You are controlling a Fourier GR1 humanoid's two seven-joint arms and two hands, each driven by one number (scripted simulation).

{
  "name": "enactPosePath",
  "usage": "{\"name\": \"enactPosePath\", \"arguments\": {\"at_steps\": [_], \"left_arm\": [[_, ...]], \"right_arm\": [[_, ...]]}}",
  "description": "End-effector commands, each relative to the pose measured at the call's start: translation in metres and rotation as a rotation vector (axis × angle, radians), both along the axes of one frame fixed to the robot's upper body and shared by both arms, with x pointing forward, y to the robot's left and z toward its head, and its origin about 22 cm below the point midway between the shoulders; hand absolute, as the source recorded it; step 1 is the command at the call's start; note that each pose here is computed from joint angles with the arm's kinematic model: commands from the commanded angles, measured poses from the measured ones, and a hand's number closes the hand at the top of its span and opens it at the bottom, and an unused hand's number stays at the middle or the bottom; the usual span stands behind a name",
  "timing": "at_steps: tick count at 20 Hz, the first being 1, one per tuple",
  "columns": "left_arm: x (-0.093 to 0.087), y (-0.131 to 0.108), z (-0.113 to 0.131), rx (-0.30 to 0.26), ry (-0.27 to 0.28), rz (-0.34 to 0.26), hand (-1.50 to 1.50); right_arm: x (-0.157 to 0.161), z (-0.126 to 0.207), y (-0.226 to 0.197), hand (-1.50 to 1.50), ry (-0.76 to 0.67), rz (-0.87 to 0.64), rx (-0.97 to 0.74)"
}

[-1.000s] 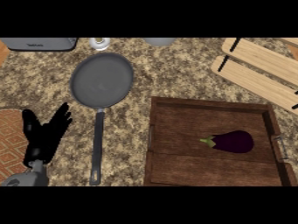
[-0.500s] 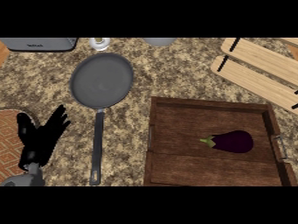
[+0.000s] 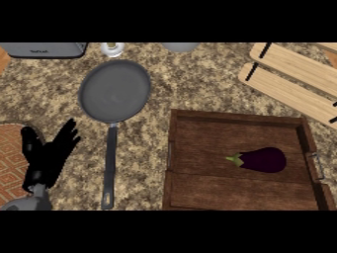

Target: Pick the squash from the tray and place it in the tiered shelf

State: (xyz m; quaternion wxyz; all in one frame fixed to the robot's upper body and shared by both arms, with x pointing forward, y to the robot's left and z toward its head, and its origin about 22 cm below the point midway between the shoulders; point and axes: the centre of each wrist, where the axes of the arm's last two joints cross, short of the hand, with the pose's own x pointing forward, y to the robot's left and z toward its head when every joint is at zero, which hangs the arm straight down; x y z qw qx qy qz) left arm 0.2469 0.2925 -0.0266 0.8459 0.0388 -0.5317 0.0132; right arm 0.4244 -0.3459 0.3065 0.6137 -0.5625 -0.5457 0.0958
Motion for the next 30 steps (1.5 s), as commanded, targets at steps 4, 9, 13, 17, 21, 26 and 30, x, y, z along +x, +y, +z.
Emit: {"name": "enactPosePath", "arguments": {"at_steps": [4,9,13,17,21,26,30], "left_arm": [[-0.001,0.007,-0.007,-0.002,-0.014,0.015,0.00],[0.000,0.001,-0.004,0.004,0.012,0.009,0.00],[0.009,-0.002,-0.003,0.006,0.013,0.015,0.00],[-0.010,0.002,-0.011,-0.006,0.013,0.012,0.00],[0.002,0.012,-0.004,0.018,0.014,0.031,0.00],[-0.013,0.012,-0.004,-0.003,0.009,0.034,0.00],[-0.005,0.002,0.000,-0.002,0.014,0.054,0.00]], "right_arm": [[-0.006,0.016,-0.013,-1.50,-0.205,-0.071,0.202],[-0.014,0.026,-0.029,-1.50,-0.326,-0.021,0.362],[-0.013,0.037,-0.019,-1.50,-0.443,-0.032,0.460],[-0.023,0.040,-0.033,-1.50,-0.552,-0.125,0.469],[-0.047,0.056,-0.052,-1.50,-0.613,-0.235,0.415],[-0.086,0.063,-0.102,-1.50,-0.724,-0.393,0.445],[-0.130,0.065,-0.130,-1.50,-0.748,-0.416,0.503]]}}
